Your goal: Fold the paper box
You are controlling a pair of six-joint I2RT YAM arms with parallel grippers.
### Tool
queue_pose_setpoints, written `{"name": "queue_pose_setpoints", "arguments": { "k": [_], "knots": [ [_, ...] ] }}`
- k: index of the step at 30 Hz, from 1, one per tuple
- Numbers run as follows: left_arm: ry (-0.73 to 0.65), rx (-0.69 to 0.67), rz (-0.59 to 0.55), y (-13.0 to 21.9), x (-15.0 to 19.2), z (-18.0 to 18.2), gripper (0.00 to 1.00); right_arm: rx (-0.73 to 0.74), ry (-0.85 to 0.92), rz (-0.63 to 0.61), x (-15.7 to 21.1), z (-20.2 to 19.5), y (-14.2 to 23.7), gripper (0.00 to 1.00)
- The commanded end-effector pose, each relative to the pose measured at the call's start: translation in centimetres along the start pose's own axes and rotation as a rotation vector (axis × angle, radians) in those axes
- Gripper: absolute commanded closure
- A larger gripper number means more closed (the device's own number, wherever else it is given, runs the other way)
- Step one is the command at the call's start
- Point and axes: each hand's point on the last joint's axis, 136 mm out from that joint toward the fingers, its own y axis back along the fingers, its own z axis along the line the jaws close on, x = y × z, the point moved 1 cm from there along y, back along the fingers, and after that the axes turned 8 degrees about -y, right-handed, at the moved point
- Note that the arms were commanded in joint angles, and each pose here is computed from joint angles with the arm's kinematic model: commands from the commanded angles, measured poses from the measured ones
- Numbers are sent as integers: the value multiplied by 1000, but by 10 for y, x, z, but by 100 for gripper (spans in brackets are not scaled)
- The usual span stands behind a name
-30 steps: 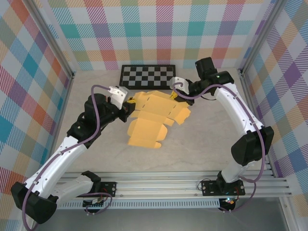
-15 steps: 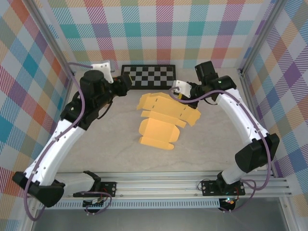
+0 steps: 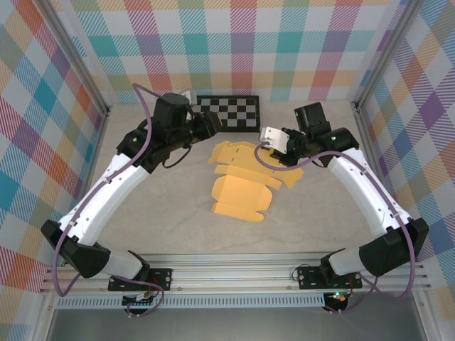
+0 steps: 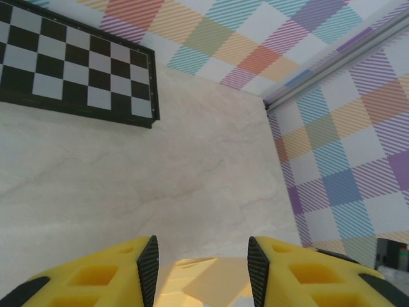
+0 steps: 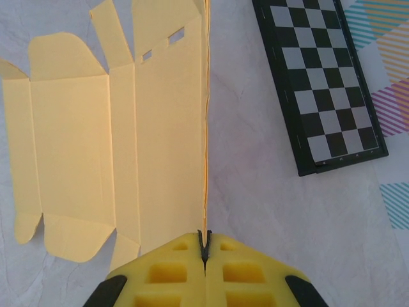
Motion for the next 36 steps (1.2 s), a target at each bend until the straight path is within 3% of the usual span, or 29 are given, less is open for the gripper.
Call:
{"name": "queue_pose_setpoints", "arguments": {
  "k": [1,7,14,28,36],
  "knots": [
    [-1,-25,28,-7,7,-12,55,26,50,-27,-6,2,2,100],
    [-28,-54,66,-30,20,-25,53,31,65,0,-3,5,-9,100],
    [1,-102,137,-56,41,-16,52,29,73,18,-1,8,-19,100],
    [150,-161,219,-78,86,6,49,138,84,16,-2,1,-37,100],
    [249,-125,273,-89,106,2,49,163,57,-1,-2,-1,-41,100]
  ]
}}
